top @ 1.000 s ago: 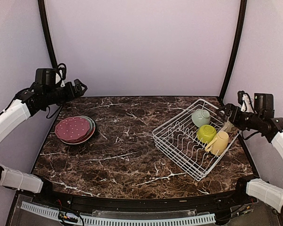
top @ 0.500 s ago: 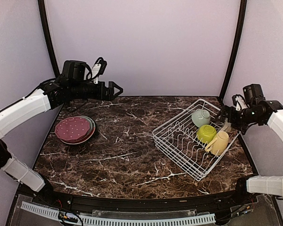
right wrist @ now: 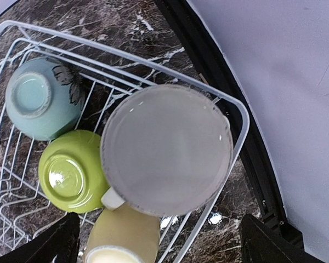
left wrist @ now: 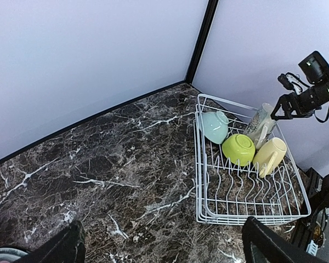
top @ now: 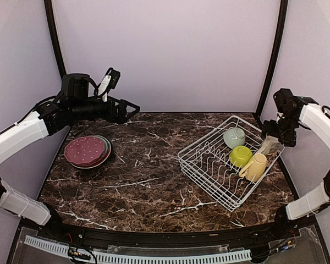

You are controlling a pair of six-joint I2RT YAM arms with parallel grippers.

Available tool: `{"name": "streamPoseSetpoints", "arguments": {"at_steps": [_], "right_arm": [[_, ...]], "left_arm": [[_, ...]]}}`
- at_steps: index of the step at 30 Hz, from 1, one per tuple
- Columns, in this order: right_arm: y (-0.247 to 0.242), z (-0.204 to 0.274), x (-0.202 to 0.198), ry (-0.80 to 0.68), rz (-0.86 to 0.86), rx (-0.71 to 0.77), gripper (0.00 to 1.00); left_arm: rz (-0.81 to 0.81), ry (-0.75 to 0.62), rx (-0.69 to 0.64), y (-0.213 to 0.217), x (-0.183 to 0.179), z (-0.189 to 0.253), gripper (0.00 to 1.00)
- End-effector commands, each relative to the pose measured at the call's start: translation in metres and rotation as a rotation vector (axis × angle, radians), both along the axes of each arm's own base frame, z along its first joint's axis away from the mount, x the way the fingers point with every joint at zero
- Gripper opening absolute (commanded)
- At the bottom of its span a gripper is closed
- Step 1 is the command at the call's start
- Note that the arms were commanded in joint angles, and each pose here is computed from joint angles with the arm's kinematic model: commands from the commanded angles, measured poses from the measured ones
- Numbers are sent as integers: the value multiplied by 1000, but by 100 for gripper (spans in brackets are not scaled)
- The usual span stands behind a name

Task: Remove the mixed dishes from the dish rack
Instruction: Place the plate on the plate, then grab the cup from the dish rack.

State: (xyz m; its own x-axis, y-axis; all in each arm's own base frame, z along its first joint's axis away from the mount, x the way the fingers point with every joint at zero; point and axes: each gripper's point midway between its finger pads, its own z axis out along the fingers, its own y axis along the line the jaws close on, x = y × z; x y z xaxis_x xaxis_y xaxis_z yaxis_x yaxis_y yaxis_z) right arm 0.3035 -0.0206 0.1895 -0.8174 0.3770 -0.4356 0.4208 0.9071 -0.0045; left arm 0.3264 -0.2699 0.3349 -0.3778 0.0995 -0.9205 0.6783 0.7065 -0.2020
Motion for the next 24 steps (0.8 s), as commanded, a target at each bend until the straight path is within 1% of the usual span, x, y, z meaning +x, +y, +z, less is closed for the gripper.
{"name": "streamPoseSetpoints", "arguments": {"at_steps": [1, 4, 8, 11, 14, 16, 19, 22, 24], "right_arm": [[-17, 4, 18, -14, -59, -53, 99], [-24, -1, 29, -14, -81, -64, 99], [-16, -5, 50, -48, -32, -32, 99], [-21, -15, 52, -16, -49, -55, 99], [-19, -26, 52, -3, -55, -42, 98], [-16, -31, 54, -12, -51, -24, 96], [-31, -39, 54, 1, -96, -25, 94], [-33, -46, 56, -12, -92, -10, 89], [-35, -51, 58, -16, -91, 1, 87]], "left_arm": [[-46, 2, -14, -6, -8, -3, 99], [-54, 13, -14, -8, -8, -6, 99], [-65, 17, -8, -10, -9, -7, 99], [-71, 23, 2, -10, -9, -10, 99], [-79, 24, 12, -11, -9, -11, 99], [-81, 24, 18, -11, -9, -12, 99], [-75, 26, 29, -11, -7, -15, 99], [-73, 28, 33, -11, -6, -16, 99], [-74, 30, 36, -11, -6, -18, 99]]}}
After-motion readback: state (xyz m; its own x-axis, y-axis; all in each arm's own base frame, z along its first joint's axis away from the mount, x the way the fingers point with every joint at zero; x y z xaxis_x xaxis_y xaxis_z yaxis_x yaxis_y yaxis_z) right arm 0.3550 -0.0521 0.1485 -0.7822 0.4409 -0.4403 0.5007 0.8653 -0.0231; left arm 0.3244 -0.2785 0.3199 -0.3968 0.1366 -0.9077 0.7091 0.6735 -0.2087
